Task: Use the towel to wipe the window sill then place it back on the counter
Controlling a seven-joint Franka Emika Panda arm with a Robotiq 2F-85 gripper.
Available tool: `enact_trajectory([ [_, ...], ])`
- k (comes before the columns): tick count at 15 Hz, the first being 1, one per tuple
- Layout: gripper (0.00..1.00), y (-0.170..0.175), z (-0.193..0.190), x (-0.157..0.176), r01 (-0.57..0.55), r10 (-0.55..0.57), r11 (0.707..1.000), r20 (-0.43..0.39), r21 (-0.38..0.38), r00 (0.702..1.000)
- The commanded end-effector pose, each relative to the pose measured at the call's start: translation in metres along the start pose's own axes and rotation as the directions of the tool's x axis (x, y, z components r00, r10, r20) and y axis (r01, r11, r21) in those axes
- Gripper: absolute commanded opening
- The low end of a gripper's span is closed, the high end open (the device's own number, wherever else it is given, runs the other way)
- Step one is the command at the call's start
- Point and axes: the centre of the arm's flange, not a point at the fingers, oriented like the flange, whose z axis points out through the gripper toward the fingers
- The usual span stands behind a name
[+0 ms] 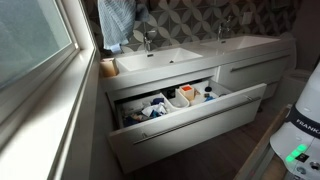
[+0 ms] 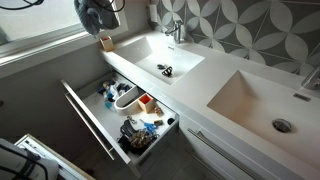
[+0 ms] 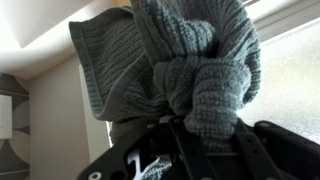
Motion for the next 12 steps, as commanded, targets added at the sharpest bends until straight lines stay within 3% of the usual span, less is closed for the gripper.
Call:
enact_trajectory([
  [1, 0.07, -0.005, 0.031, 0.034, 0.077, -0.078, 0.997, 0.066, 0.009, 0.995],
  [6, 0.07, -0.02, 0.084, 0.068, 0.211, -0.207, 0.977, 0.121, -0.022, 0.971],
  [9, 0.07, -0.018, 0.109, 0.085, 0.273, -0.26, 0.955, 0.12, -0.111, 0.958],
  [12, 0.07, -0.015, 0.141, 0.095, 0.332, -0.316, 0.931, 0.123, -0.151, 0.941],
])
